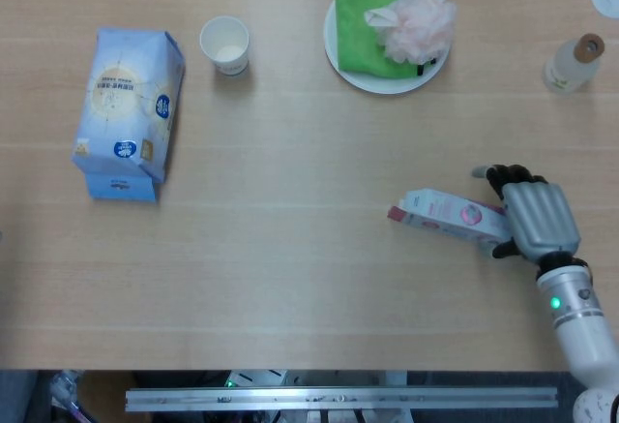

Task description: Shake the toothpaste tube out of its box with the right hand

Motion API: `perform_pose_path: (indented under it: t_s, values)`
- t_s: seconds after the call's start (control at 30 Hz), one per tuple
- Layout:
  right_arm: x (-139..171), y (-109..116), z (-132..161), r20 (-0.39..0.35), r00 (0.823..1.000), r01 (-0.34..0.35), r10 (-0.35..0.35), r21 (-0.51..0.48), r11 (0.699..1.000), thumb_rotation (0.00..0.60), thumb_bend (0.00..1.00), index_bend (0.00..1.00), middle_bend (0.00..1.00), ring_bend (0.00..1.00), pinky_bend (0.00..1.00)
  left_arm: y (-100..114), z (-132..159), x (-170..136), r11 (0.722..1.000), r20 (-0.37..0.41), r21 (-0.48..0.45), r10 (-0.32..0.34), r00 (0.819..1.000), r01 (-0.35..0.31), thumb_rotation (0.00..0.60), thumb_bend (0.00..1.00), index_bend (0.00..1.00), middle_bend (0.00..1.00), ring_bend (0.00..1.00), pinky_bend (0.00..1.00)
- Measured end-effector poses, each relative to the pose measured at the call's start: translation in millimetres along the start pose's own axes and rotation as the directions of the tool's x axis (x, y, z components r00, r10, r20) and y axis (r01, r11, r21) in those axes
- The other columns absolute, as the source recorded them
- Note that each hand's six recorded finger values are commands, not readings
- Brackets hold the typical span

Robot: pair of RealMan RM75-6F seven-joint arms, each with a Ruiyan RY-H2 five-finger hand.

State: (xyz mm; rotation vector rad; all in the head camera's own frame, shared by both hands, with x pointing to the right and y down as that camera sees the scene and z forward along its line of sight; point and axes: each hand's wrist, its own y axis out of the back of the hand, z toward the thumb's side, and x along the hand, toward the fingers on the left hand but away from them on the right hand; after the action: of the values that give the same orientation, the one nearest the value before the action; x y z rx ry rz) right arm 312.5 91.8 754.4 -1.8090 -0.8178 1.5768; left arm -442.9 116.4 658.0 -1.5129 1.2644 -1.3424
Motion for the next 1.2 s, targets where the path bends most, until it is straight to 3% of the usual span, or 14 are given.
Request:
perform_pose_path:
  t_s: [0.3, 0.5, 1.2]
  values:
    - [-8.3, -11.7, 1.1, -0.003, 1.000, -0.027, 0.026, -0.014, 1.000, 0.600, 0.00, 0.23, 0.31, 0.22, 0.35, -1.2, -2.9, -1.9, 1.000, -0.009, -0.003, -0.005, 1.000, 0.005, 0.600, 0.12, 0.40, 0.37, 0.37, 0.53]
    - [-12.1, -15.3, 3.7, -0.008, 1.000, -0.022, 0.022, -0.032, 0.999, 0.600, 0.01, 0.30, 0.38, 0.29, 0.41, -1.7, -5.0, -3.6, 1.000, -0.016, -0.006, -0.007, 1.000, 0.007, 0.600, 0.12, 0.40, 0.37, 0.37, 0.53]
    - [-13.9, -17.3, 2.9, -0.002, 1.000, -0.021, 0.021, -0.033, 0.999, 0.600, 0.19, 0.49, 0.53, 0.45, 0.56, -2.2, -6.7, -5.4, 1.000, -0.024, -0.007, -0.008, 1.000, 0.008, 0.600, 0.12, 0.40, 0.37, 0.37, 0.53]
